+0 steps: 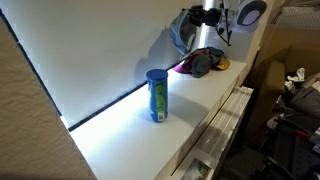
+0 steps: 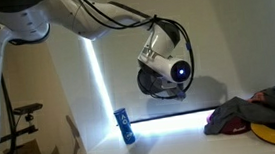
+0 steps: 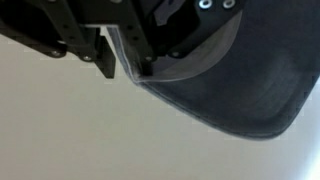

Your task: Move the grey cap away from the other caps

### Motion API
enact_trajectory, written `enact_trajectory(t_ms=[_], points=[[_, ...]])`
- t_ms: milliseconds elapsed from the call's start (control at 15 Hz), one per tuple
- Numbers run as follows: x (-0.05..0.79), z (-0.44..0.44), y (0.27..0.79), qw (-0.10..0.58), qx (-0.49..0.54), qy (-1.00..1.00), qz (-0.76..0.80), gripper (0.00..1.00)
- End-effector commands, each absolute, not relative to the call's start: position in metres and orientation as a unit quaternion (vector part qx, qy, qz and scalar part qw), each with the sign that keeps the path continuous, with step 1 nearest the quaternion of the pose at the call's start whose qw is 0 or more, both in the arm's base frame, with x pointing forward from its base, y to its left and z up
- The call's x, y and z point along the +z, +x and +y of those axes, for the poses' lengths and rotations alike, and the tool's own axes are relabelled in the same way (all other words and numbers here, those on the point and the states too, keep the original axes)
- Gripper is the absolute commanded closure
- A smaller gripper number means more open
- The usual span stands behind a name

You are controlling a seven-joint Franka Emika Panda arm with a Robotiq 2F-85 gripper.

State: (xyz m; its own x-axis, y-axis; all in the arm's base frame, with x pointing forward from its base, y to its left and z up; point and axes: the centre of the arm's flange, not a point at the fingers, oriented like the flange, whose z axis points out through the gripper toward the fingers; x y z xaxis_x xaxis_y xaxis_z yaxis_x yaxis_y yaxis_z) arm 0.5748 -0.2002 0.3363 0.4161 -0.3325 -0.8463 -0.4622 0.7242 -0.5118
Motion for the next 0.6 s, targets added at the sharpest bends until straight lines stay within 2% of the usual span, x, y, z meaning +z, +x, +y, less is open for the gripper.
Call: enact_trajectory(t_ms=[0,67,133,267,533], points=[[0.336,-0.200,0.575,0.756,0.043,-0.369,0.539,0.65],[0.336,-0.200,0.575,0.756,0.043,-0.369,0.539,0.65],[0.336,-0.198,0.575,0.746,0.038,-0.374,0.550,0.40],[0.336,-0.191,0.576,0.723,0.044,-0.376,0.579,0.33],[0.336,-0.168,0.585,0.685,0.028,-0.389,0.615,0.05]])
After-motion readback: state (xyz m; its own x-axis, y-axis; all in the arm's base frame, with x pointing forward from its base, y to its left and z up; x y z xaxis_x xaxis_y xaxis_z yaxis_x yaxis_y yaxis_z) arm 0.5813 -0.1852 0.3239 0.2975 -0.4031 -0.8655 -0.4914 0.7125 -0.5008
